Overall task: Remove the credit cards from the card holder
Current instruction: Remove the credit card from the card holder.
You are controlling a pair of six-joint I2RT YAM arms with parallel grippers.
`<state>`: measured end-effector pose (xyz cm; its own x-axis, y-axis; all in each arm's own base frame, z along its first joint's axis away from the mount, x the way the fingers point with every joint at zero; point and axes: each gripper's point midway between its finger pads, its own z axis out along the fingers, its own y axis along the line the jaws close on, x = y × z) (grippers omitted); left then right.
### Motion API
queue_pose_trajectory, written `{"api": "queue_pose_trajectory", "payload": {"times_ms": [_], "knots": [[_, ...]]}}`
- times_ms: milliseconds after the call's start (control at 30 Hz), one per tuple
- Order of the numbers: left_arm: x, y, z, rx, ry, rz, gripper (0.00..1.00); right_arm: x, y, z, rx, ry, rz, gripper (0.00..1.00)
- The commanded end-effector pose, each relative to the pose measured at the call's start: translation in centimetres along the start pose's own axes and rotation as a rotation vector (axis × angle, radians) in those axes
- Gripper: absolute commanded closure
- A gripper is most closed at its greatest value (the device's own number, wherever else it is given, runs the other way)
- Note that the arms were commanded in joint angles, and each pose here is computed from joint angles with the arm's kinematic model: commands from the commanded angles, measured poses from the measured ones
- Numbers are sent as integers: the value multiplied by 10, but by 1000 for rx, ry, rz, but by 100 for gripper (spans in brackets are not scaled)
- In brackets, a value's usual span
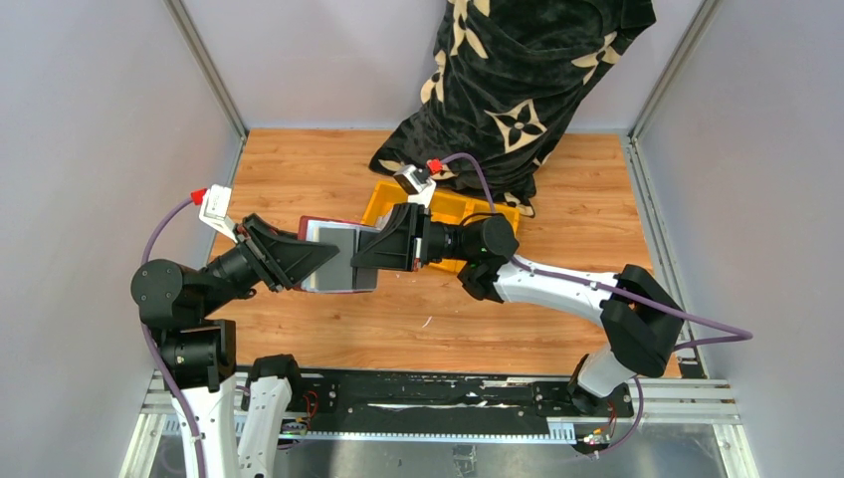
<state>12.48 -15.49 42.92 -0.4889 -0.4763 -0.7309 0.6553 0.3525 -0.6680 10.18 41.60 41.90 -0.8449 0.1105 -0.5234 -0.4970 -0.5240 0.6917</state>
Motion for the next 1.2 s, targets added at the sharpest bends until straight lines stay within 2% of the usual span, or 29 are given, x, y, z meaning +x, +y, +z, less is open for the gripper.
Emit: {"api": "queue_pose_trajectory", "payload": {"times_ms": [0, 333, 867, 900, 1033, 1167], "knots": [[1, -8, -1, 19, 11, -5, 61, -9, 25, -1, -75, -43, -60, 100], [3, -13, -2, 44, 18, -20, 79, -8, 19, -6, -61, -47, -50, 100], [0, -19, -3, 46, 17, 4, 86, -6, 23, -15, -55, -44, -57, 100], [0, -19, -3, 44, 16, 3, 87, -6, 23, -16, -55, -44, -57, 99], [-2, -18, -2, 39, 9, -2, 89, -8, 26, -12, -64, -49, -62, 81], [-2, -19, -2, 41, 9, 0, 89, -8, 28, -9, -74, -40, -65, 78]]}}
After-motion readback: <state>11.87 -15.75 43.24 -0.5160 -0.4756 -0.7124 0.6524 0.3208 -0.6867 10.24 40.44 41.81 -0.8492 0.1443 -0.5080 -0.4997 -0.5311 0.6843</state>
